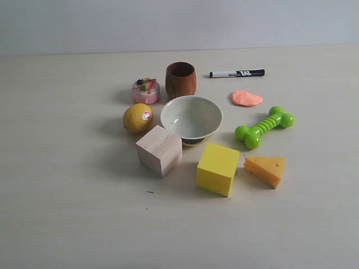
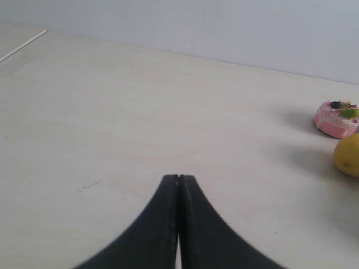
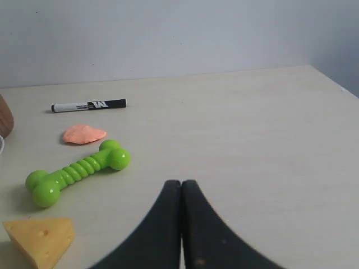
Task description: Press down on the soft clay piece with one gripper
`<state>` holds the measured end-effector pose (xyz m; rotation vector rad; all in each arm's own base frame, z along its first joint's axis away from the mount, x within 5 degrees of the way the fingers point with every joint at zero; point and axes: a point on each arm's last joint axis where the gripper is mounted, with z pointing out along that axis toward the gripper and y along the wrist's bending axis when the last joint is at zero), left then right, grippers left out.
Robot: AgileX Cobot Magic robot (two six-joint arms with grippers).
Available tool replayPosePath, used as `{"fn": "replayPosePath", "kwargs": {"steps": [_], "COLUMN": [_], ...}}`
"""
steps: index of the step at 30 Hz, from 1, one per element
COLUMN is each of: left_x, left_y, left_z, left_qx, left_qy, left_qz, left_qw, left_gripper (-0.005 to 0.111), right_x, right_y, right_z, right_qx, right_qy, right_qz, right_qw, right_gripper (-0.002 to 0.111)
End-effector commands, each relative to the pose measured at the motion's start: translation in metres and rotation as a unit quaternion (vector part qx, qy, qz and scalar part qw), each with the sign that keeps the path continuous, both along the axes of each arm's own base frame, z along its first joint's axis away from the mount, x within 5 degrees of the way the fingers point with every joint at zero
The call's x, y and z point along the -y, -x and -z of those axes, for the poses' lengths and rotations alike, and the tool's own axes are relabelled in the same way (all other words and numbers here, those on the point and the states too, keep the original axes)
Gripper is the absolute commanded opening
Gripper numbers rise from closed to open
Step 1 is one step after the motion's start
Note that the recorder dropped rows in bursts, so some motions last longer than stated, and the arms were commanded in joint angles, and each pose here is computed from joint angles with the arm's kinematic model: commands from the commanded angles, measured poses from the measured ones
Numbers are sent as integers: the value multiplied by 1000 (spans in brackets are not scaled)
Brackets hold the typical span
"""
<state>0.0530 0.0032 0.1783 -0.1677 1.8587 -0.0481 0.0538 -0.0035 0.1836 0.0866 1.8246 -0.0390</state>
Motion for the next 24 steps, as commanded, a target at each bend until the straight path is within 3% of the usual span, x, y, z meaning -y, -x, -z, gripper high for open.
{"fn": "replayPosePath", "kwargs": {"steps": [1,24], "left_x": [0,0], "left_y": [0,0], "left_z": [-2,-2], "left_qx": [9,9], "left_qy": [4,5], "left_qz": [-2,-2], "left_qw": [1000,1000], "left_gripper": [0,0], "right_x": [0,0], "right_y": [0,0], "right_z": [1,-1], "right_qx": [5,13], "right_qy": [-2,0], "right_qz": [3,4], "right_qw": [1000,1000], "right_gripper": [0,0]}}
